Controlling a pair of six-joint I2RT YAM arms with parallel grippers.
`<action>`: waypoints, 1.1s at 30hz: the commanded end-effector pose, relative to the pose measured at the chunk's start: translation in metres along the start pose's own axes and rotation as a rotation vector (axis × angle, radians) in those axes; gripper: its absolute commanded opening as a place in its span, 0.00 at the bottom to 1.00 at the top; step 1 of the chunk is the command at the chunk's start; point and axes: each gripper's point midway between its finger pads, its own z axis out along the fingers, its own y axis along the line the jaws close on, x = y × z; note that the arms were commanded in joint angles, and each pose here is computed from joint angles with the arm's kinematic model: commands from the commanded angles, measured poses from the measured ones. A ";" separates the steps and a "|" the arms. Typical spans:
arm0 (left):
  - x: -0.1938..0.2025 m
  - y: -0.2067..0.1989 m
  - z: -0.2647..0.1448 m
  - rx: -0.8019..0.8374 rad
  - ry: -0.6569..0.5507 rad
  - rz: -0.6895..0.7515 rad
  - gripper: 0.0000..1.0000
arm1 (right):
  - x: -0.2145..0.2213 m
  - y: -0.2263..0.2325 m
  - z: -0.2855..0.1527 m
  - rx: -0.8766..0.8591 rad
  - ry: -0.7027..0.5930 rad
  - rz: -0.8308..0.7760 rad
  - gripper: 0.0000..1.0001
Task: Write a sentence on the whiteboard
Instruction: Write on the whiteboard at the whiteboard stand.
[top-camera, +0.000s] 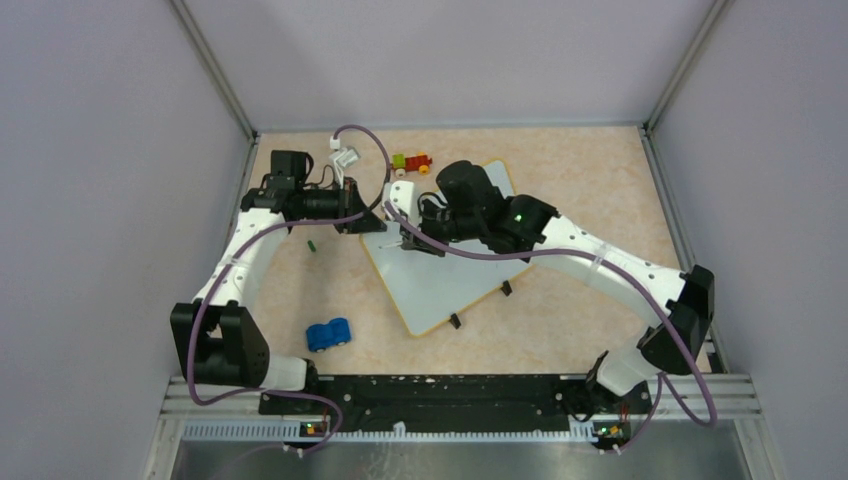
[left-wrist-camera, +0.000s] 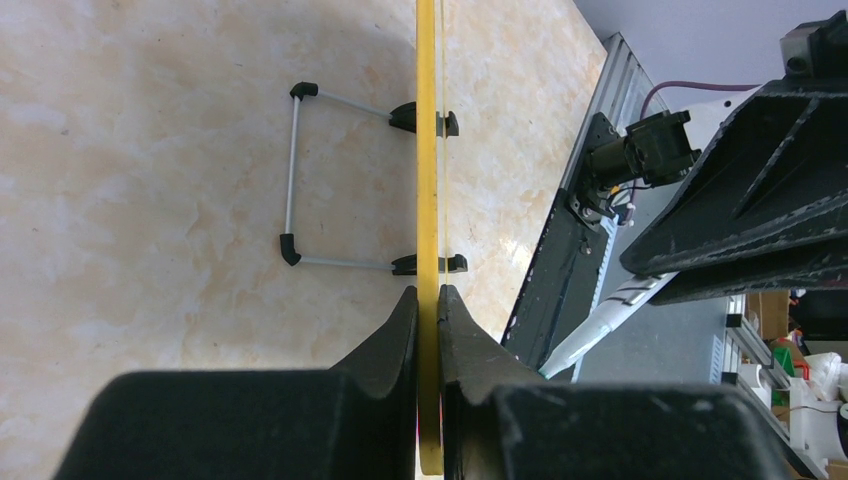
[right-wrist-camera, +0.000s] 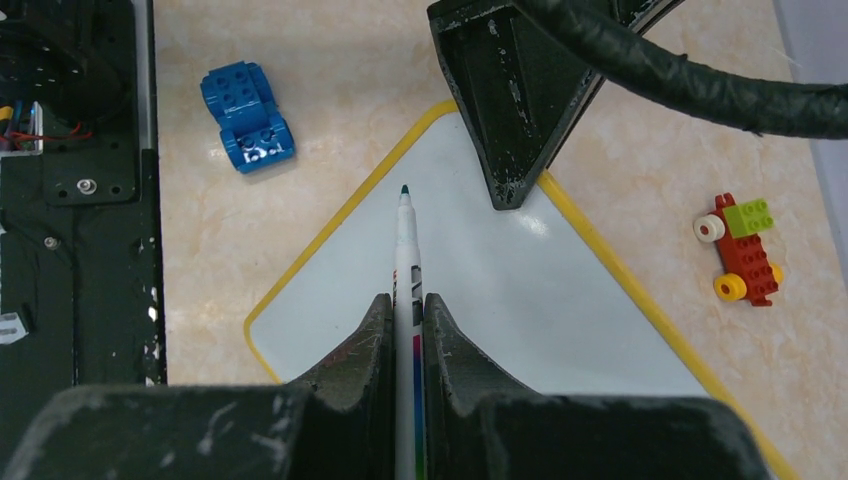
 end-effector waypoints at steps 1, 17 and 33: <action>-0.009 -0.009 -0.004 0.022 -0.033 0.051 0.00 | -0.028 -0.006 0.006 0.056 -0.072 -0.025 0.00; -0.010 -0.009 -0.004 0.016 -0.034 0.057 0.00 | -0.013 -0.011 0.025 0.068 -0.035 -0.011 0.00; -0.009 -0.006 -0.004 0.012 -0.031 0.057 0.00 | 0.000 0.010 0.018 -0.020 0.003 -0.024 0.00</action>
